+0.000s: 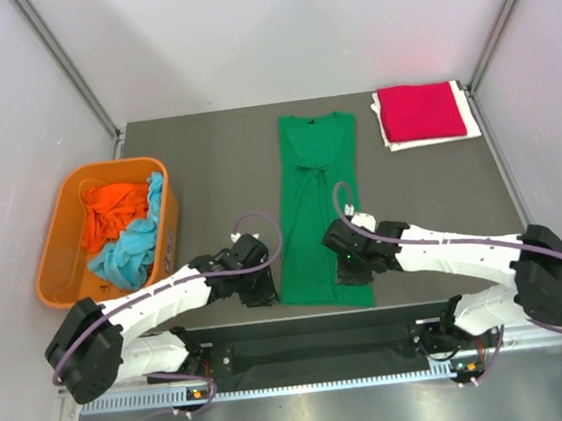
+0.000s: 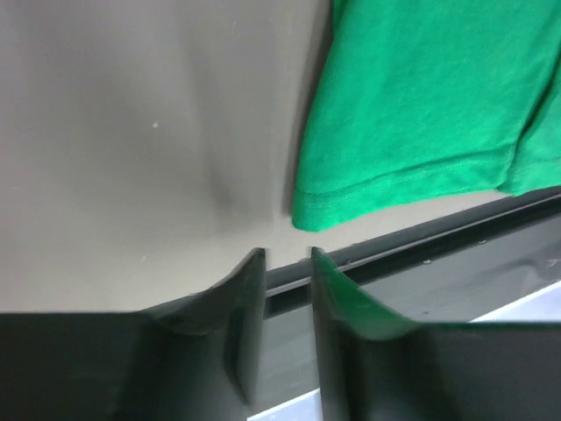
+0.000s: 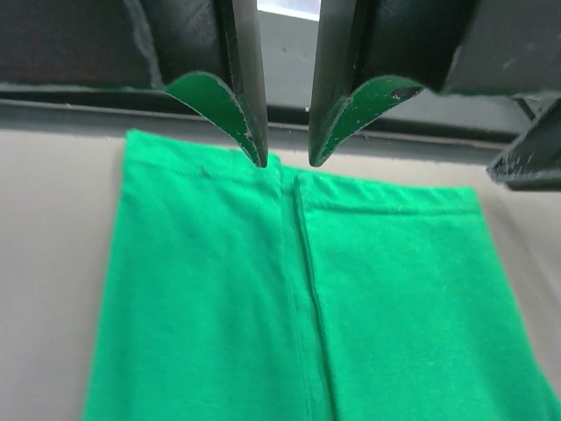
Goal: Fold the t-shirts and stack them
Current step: Fold the tshirt
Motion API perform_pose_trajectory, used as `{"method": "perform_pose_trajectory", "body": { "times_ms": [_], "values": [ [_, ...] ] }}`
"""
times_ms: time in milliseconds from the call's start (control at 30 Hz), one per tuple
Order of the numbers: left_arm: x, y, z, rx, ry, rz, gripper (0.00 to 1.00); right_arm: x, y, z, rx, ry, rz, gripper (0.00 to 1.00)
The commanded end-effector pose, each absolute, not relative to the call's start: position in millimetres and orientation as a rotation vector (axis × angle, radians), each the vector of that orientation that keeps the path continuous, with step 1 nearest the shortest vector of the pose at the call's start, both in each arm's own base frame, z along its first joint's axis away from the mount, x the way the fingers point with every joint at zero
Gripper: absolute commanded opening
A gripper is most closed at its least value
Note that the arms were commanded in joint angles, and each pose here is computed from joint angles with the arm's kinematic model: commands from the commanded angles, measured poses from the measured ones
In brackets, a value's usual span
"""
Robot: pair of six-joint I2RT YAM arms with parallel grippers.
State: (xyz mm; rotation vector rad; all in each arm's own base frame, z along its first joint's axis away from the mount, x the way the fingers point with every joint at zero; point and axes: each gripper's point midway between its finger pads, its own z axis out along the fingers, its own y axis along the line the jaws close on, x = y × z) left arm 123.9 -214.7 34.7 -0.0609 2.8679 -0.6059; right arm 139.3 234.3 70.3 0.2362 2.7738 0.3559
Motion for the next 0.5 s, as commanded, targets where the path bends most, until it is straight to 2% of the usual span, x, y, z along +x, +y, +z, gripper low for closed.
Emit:
{"method": "perform_pose_trajectory", "body": {
  "times_ms": [0, 100, 300, 400, 467],
  "values": [
    [128, -225, 43, -0.099, 2.831, -0.684, 0.34, 149, 258, 71, 0.192, 2.757, 0.417, 0.26],
    [134, -238, 49, -0.087, 2.798, -0.755, 0.39, 149, 262, 62, 0.186, 2.774, 0.406, 0.25],
    [135, -235, 29, -0.070, 2.863, -0.662, 0.37, 144, 268, 52, 0.176, 2.797, 0.405, 0.25],
    [135, -230, 25, -0.081, 2.864, -0.626, 0.33, 139, 272, 46, 0.181, 2.811, 0.428, 0.25],
    [136, -229, 25, -0.079, 2.857, -0.619, 0.24, 134, 271, 38, 0.189, 2.828, 0.425, 0.25]
  ]
}}
